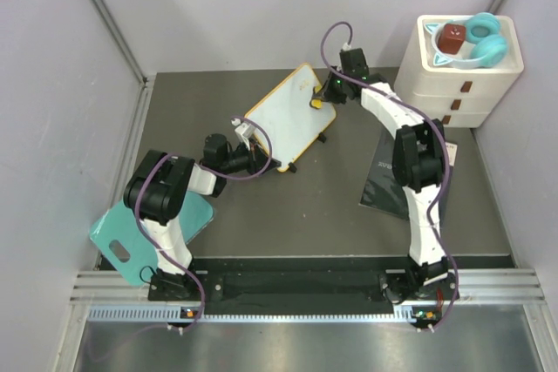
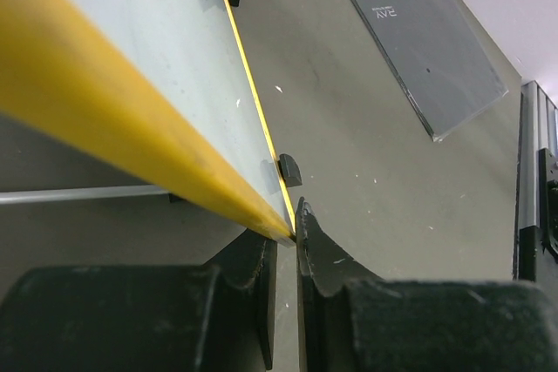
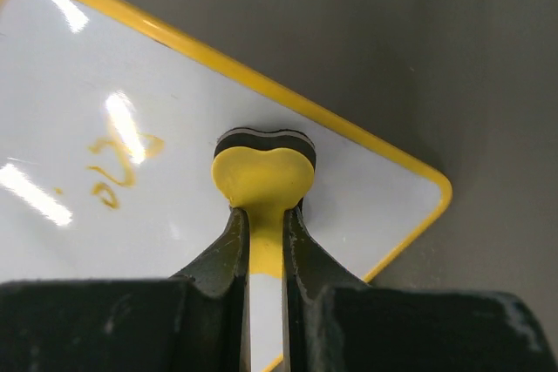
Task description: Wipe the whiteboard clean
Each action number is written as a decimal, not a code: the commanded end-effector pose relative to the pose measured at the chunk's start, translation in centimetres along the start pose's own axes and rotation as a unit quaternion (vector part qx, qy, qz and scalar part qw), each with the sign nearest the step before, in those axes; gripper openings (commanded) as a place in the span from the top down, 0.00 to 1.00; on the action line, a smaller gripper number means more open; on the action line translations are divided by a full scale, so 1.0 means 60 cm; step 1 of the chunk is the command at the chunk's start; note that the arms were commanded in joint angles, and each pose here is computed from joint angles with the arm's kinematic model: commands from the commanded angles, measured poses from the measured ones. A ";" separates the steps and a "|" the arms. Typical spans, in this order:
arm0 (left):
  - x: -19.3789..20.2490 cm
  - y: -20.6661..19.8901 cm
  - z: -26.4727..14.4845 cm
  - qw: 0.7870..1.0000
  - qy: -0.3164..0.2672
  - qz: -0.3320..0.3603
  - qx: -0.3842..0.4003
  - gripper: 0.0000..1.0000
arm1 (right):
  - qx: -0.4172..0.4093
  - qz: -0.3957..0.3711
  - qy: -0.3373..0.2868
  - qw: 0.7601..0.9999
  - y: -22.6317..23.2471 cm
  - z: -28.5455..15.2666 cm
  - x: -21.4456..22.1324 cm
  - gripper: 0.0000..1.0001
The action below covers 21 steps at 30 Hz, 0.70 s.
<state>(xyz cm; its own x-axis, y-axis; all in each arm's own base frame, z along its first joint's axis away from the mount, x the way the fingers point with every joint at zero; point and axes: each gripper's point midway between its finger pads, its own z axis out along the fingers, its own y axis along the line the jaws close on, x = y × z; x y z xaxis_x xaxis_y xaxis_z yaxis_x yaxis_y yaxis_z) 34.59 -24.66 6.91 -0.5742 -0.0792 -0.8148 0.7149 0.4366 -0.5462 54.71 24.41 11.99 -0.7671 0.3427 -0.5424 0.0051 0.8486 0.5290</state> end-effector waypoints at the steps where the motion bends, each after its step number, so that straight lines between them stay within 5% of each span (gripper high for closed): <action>1: 0.107 -0.060 -0.013 0.991 0.102 -0.038 0.076 1.00 | -0.117 -0.038 -0.029 0.992 0.111 0.007 -0.037 1.00; 14: 0.107 -0.061 -0.013 0.991 0.102 -0.037 0.078 1.00 | -0.172 -0.108 -0.030 0.979 0.231 0.004 0.003 1.00; 21: 0.107 -0.061 -0.013 0.991 0.102 -0.036 0.079 1.00 | -0.134 -0.092 -0.025 0.986 0.194 0.032 0.014 1.00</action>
<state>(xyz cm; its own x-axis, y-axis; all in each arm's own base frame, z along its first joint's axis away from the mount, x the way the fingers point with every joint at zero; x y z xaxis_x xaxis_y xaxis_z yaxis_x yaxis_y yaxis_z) 34.45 -24.68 6.94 -0.6070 -0.1009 -0.7882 0.6850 0.4363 -0.5834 56.30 32.30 18.97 -0.6762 0.2447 -0.6949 -0.2843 0.7836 0.5525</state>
